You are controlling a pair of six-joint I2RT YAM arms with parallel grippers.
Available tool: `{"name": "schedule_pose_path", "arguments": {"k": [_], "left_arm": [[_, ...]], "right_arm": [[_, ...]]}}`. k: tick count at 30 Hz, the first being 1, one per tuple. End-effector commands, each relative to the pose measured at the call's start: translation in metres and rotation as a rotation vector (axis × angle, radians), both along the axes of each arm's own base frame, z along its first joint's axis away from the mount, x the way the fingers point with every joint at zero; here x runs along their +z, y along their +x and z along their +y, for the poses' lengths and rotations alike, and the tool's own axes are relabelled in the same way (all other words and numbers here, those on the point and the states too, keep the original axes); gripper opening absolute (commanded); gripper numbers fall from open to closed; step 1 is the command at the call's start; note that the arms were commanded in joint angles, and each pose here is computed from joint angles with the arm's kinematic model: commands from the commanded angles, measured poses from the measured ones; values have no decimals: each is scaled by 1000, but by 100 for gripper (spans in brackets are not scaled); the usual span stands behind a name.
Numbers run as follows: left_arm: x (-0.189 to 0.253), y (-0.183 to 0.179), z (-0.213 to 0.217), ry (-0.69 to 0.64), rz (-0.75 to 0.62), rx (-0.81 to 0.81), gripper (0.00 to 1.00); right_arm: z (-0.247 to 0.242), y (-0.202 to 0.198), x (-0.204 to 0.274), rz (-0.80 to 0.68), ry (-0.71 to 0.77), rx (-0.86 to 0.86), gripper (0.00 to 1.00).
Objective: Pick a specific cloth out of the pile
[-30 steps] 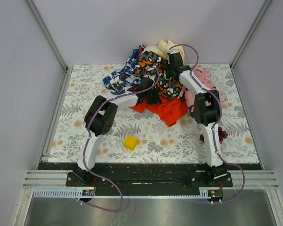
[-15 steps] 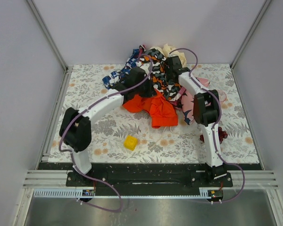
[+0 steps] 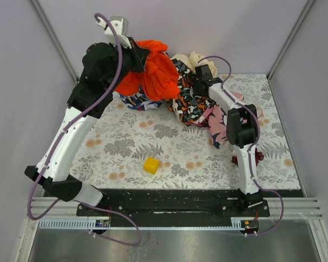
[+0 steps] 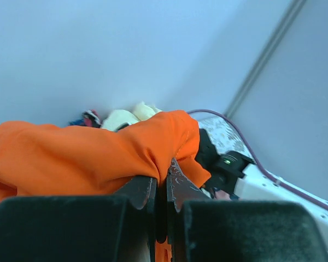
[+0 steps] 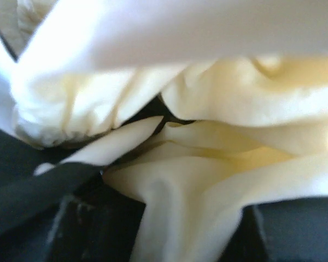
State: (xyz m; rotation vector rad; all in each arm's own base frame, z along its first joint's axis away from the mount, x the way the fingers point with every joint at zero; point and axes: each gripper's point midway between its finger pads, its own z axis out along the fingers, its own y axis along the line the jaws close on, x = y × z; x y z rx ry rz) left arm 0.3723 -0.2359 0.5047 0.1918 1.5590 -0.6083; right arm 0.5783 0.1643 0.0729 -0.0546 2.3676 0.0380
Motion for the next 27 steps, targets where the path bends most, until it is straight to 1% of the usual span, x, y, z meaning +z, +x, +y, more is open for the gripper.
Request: {"name": "schedule_pose_path", "arguments": {"k": [1,3,6,10,12,13,14,18,22,24,27], "left_arm": [[32,-5,50,24,-80,174,0],[38,-10,66,24,-91,222,0],[40,-21,86,29,-101,278,0],[35,-35,103,29,-103,312,0],[28,-40,112,34,-97,340,0],[26,-43,118,38,-97,365,0],[21,-44,124,49,-90,386,1],[-1,-48,149,76,-49,502,2],[-23,-61,180,90,-16,621,4],[-40,-71,199,51,16,696,4],[-64,-81,218,-7,29,760,5]], "right_arm": [[-11,-21,58,-30,-19,8,41],[-13,-25,82,-68,-20,23,49],[-12,-36,120,-127,-3,61,57],[-6,-63,169,-201,82,107,70],[1,-80,190,-245,140,155,87],[6,-91,200,-263,174,190,91],[10,-104,216,-289,212,226,99],[22,-144,245,-330,337,308,100],[25,-183,261,-389,457,331,99],[24,-198,264,-413,491,339,99],[15,-217,253,-409,489,312,99]]}}
